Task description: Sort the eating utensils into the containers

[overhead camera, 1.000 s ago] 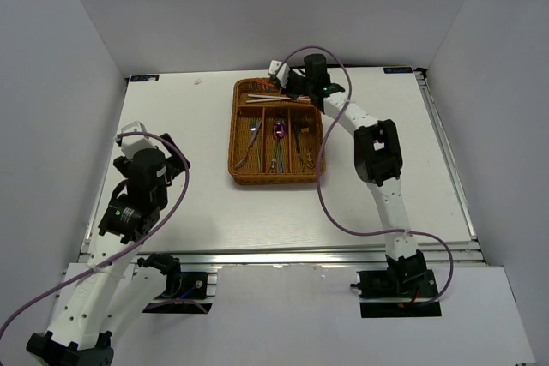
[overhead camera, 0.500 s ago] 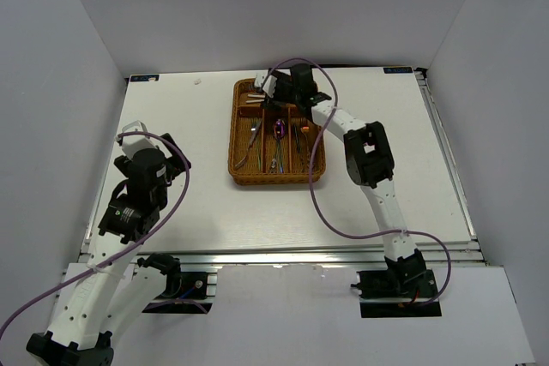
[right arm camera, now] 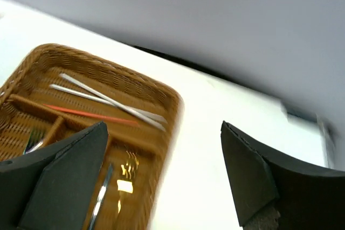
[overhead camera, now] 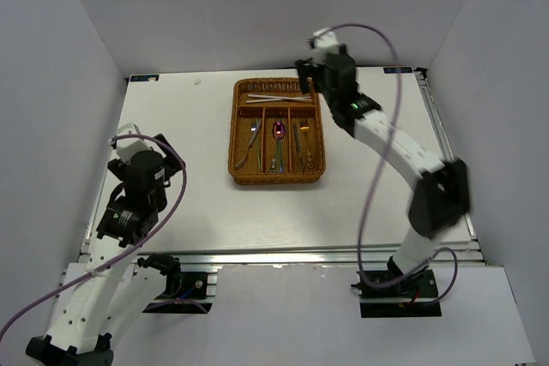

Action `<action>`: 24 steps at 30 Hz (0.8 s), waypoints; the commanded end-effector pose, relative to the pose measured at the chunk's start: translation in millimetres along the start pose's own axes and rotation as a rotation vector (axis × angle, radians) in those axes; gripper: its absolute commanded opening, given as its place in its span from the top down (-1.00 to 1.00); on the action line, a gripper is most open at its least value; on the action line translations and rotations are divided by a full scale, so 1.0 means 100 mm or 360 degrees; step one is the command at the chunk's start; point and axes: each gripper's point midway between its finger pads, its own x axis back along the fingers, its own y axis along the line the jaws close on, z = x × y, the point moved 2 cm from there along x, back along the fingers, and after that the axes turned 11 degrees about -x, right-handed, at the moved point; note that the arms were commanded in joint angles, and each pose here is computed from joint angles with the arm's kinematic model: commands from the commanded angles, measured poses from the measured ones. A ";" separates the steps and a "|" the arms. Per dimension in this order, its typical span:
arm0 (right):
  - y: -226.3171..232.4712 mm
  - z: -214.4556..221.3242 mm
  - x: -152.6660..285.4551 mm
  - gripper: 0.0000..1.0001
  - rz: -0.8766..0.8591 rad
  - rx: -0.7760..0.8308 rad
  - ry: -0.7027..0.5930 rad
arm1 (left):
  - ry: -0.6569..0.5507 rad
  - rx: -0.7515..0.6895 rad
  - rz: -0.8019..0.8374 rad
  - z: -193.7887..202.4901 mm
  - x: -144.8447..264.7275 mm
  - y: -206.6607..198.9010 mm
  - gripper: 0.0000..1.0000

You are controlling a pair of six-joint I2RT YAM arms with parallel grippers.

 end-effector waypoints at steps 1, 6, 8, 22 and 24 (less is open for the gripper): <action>-0.64 0.19 1.03 -0.79 0.0549 -0.0531 -0.0026 | -0.0069 0.0031 -0.0122 -0.10 0.04 0.16 -0.96; -0.80 0.68 2.14 -0.79 0.0530 -0.0713 0.0074 | -0.0092 -0.0028 -0.0215 -0.17 0.04 0.26 -0.96; -0.85 0.81 2.54 -0.79 0.0498 -0.0744 0.0081 | -0.0107 -0.0026 -0.0243 -0.19 0.07 0.31 -0.96; -0.88 1.18 3.32 -0.79 0.0328 -0.0693 0.0106 | -0.0337 0.0148 -0.0078 -0.24 0.39 0.45 -0.96; -0.88 1.24 3.31 -0.79 0.0346 -0.0681 0.0136 | -0.0346 0.0136 -0.0032 -0.25 0.40 0.41 -0.96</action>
